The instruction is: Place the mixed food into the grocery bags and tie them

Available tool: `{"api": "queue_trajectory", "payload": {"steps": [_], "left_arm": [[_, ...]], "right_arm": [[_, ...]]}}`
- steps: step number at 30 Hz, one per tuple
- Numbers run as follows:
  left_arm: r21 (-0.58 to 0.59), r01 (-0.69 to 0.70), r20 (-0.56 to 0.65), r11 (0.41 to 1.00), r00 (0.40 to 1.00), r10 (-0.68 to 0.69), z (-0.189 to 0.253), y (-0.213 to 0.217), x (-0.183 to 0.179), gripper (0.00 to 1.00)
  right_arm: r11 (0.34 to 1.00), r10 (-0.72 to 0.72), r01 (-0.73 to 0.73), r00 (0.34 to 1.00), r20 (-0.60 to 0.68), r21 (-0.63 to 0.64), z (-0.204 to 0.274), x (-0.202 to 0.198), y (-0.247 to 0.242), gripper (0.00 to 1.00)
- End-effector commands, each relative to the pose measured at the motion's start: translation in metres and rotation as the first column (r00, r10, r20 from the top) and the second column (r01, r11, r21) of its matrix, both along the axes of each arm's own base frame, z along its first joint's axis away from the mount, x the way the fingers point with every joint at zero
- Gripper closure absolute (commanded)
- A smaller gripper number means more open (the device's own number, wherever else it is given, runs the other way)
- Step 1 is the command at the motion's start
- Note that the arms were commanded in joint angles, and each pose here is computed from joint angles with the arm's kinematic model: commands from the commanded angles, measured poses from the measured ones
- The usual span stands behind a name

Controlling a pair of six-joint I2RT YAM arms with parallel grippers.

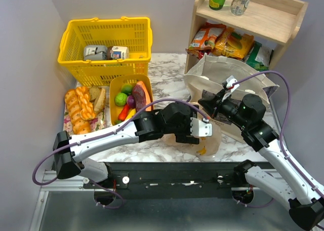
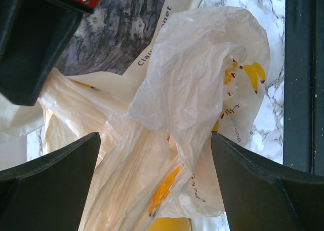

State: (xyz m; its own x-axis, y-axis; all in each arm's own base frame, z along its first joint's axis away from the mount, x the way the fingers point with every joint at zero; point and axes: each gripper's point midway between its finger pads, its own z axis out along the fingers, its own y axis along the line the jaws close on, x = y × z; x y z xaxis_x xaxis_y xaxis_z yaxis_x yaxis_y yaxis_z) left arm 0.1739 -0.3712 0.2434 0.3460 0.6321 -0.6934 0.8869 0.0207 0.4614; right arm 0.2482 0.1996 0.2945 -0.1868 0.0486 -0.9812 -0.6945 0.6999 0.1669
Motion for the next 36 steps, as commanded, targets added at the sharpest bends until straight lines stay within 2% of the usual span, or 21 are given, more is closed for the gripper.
{"api": "queue_trajectory", "payload": {"steps": [1,9,12,15,16,18,19,22,27,36], "left_arm": [[0.046,0.007,0.032,0.999,0.999,-0.008,-0.010,-0.002,0.000,0.01],[0.116,-0.029,0.067,0.993,0.998,0.021,-0.026,0.000,0.007,0.01],[0.129,-0.069,0.101,0.989,0.993,0.056,-0.026,0.003,0.015,0.07],[0.118,-0.093,0.115,0.989,0.990,0.080,-0.021,0.001,0.020,0.30],[0.103,-0.121,0.122,0.987,0.987,0.108,-0.017,0.000,0.024,0.44],[0.099,-0.136,0.115,0.986,0.986,0.124,-0.016,-0.003,0.026,0.55],[0.081,-0.149,0.111,0.986,0.984,0.139,-0.010,-0.005,0.027,0.63],[0.066,-0.164,0.099,0.984,0.983,0.157,-0.006,-0.009,0.029,0.77],[0.008,-0.185,0.038,0.983,0.982,0.185,0.006,-0.009,0.034,0.83],[-0.086,-0.107,-0.009,0.990,0.994,0.107,0.031,-0.006,0.023,0.82]], "right_arm": [[1.000,0.020,-0.021,1.000,0.021,0.020,0.014,-0.004,0.002,0.99],[0.999,0.023,-0.024,0.999,0.026,0.023,0.016,-0.005,0.002,0.99],[0.999,0.022,-0.023,0.999,0.030,0.023,0.017,-0.005,0.001,0.99],[0.999,0.020,-0.021,0.999,0.036,0.027,0.019,-0.007,0.000,0.99],[0.999,0.020,-0.021,0.999,0.034,0.028,0.018,-0.007,0.000,0.99],[0.999,0.026,-0.027,0.999,0.032,0.034,0.018,-0.009,0.001,0.99],[0.999,0.027,-0.028,0.999,0.036,0.037,0.019,-0.012,0.000,0.99],[0.998,0.028,-0.030,0.999,0.039,0.047,0.022,-0.018,-0.003,0.99],[0.999,-0.003,0.003,1.000,0.006,0.038,0.011,-0.021,-0.010,0.99],[0.998,-0.058,0.059,0.996,-0.062,0.016,-0.013,-0.014,-0.015,0.99]]}}
